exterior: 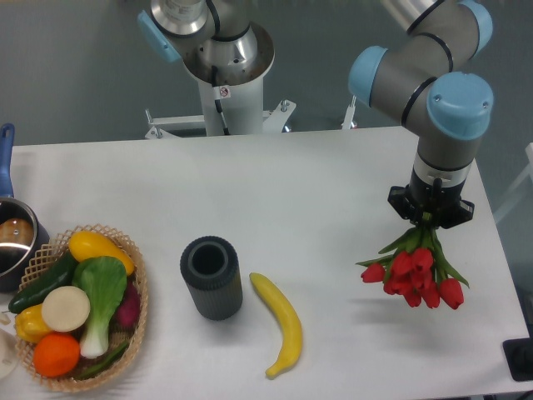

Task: Insert the flowers into the vase
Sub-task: 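Carry the red tulip bunch in the gripper toward the black vase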

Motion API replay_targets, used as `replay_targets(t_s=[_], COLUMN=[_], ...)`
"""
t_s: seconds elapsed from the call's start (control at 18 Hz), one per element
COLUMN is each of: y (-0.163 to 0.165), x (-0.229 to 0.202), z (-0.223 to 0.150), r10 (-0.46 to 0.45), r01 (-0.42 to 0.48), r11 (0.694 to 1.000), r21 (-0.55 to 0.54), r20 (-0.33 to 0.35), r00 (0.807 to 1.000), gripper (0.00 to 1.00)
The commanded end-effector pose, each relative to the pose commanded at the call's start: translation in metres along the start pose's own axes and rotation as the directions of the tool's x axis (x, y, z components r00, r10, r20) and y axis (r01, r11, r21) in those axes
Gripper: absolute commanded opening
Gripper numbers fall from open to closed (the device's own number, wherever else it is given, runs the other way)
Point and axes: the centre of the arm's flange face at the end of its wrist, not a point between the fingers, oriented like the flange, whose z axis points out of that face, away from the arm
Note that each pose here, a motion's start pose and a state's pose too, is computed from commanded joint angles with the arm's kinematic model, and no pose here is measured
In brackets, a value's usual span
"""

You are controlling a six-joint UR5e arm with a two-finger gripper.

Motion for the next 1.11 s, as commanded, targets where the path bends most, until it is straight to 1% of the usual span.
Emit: replay_targets(t_s=[0.11,0.17,0.33,0.44,0.61,0.78,0.89,1.0,1.06,1.11], y=[0.001,-0.001,-0.008,-0.012,-0.026,-0.047,-0.062,-0.061,-0.061,-0.06], x=[0.001,0.002,0.007,0.012,0.02,0.04,0.053,0.069,0.076,0.086], z=[-0.003,-0.007,-0.014,-0.029,-0.036,-0.054,-0.065,-0.085,-0.091,-0.102], r10=[0.012,0.036,0.05,0.053,0.058,0.013,0.001,-0.054,-0.056,-0.053], r01=[-0.012,-0.037,-0.05,-0.053,-0.049,0.004,0.023,0.089,0.098,0.105], r11=[1.0,0.999,0.998,0.994,0.977,0.959,0.93,0.899,0.882,0.857], r21=[0.003,0.009,0.038,0.095,0.207,0.282,0.368,0.428,0.461,0.504], r20=[0.0,0.004,0.001,0.0,-0.038,-0.057,-0.064,-0.094,-0.105,-0.118], r00=[1.0,0.999,0.999,0.999,0.998,0.998,0.998,0.994,0.993,0.992], gripper=[0.0,0.0,0.0,0.0,0.0,0.0,0.0,0.0,0.0,0.0])
